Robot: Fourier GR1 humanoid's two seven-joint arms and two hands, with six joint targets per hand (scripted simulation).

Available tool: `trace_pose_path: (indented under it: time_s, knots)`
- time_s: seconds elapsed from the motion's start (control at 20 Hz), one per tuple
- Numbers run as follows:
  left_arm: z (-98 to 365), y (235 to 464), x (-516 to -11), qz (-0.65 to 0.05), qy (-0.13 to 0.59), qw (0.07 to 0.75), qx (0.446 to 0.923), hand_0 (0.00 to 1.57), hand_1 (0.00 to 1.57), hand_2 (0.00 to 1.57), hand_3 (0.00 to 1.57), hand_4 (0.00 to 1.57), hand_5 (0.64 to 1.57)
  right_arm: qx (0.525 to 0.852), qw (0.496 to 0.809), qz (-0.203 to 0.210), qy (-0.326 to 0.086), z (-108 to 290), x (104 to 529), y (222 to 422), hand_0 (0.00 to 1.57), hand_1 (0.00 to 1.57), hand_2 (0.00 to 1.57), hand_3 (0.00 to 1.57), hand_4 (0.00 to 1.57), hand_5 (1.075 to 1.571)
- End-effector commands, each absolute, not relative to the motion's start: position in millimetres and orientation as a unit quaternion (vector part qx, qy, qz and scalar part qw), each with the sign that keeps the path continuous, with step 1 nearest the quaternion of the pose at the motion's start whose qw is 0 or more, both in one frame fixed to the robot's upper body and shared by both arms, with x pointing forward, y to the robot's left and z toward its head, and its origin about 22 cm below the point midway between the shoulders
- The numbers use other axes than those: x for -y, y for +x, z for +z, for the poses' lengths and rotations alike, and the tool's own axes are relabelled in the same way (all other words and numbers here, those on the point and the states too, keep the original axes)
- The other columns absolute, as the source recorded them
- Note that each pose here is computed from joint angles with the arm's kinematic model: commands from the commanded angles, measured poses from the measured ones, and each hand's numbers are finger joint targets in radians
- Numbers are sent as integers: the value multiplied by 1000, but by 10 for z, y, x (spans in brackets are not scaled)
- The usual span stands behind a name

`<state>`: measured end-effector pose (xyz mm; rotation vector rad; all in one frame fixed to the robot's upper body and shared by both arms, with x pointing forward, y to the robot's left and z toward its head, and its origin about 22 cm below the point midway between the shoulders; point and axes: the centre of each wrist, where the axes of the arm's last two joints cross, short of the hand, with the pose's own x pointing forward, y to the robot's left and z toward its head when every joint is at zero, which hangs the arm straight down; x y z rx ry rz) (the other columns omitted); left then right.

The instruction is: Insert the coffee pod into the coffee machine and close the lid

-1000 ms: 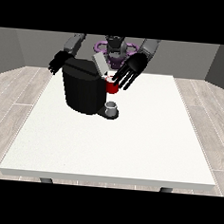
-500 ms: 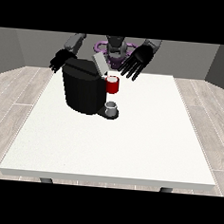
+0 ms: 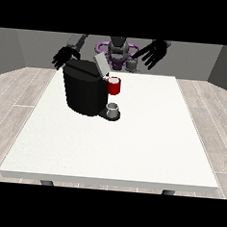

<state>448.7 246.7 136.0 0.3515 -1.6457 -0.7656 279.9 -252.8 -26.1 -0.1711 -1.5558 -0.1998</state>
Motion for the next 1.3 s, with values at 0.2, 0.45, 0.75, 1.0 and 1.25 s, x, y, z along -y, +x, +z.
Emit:
trace_pose_path:
  time_s: [0.2,0.45,0.75,1.0,1.25]
  knots:
    - [297,4084,-2518,-202,28,697,688,0,0,0,0,0,1571,663,738,-62,-109,-477,2706,2418,0,0,0,0,433,1571]
    - [-172,3809,-2507,-124,-1,730,672,0,0,0,0,227,1571,686,725,-21,-52,-35,2790,2643,0,0,0,0,370,1571]
    - [-263,3664,-2612,-122,-41,730,672,0,0,0,0,0,1571,732,679,-1,-63,300,2831,2853,0,0,0,0,43,1571]
    - [-481,3426,-2414,-97,-70,744,658,0,0,0,0,135,1571,701,711,31,-44,178,2853,2742,0,0,0,0,0,1571]
    - [-258,3487,-2444,-81,-75,715,691,0,0,0,0,0,1571,730,678,74,-30,568,2545,3068,0,0,0,0,239,1571]
